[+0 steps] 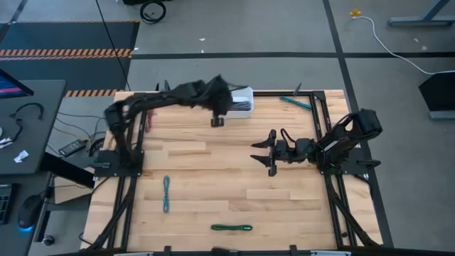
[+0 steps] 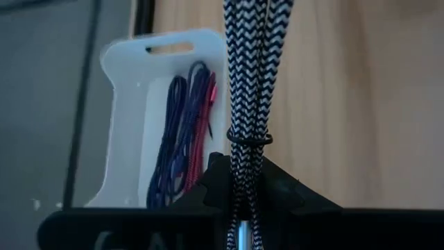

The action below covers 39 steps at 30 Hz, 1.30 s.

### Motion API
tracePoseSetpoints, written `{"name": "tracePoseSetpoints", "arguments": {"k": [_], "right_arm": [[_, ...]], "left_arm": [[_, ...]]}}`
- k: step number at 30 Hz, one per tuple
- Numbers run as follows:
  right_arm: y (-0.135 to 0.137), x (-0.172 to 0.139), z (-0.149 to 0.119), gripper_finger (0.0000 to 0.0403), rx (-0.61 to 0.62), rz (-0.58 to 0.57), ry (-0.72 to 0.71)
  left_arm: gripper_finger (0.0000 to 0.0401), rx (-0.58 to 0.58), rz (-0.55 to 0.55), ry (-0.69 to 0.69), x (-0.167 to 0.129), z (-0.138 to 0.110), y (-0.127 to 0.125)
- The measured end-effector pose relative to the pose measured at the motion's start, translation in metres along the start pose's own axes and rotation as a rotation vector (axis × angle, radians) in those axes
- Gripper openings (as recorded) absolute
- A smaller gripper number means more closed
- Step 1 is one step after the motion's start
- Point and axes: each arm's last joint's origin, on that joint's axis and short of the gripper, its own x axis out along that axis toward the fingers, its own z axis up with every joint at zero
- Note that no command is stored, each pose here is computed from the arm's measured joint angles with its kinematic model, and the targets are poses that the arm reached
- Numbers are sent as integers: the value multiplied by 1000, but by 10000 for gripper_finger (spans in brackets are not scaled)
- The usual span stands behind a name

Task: Pick and place USB-C Cables
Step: Put the white charger cable into the white bin

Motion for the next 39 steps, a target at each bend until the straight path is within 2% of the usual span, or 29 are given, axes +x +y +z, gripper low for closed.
{"name": "tracePoseSetpoints", "arguments": {"k": [6,11,19,26,30,39], "right_arm": [[7,-18,-2,210,18,-61,20],[12,-20,-2,210,29,-65,20],[12,-19,0,210,34,-79,13],[12,-19,0,210,37,-79,4],[12,-18,0,210,39,-79,5],[12,-19,-6,210,40,-82,70]], "left_arm": [[43,11,-44,83,55,0,40],[43,9,-91,140,86,-14,62],[48,25,-139,202,103,-40,82],[57,58,-129,189,109,-42,84],[89,90,-141,161,110,-41,85],[200,80,-159,133,109,-41,87]]}}
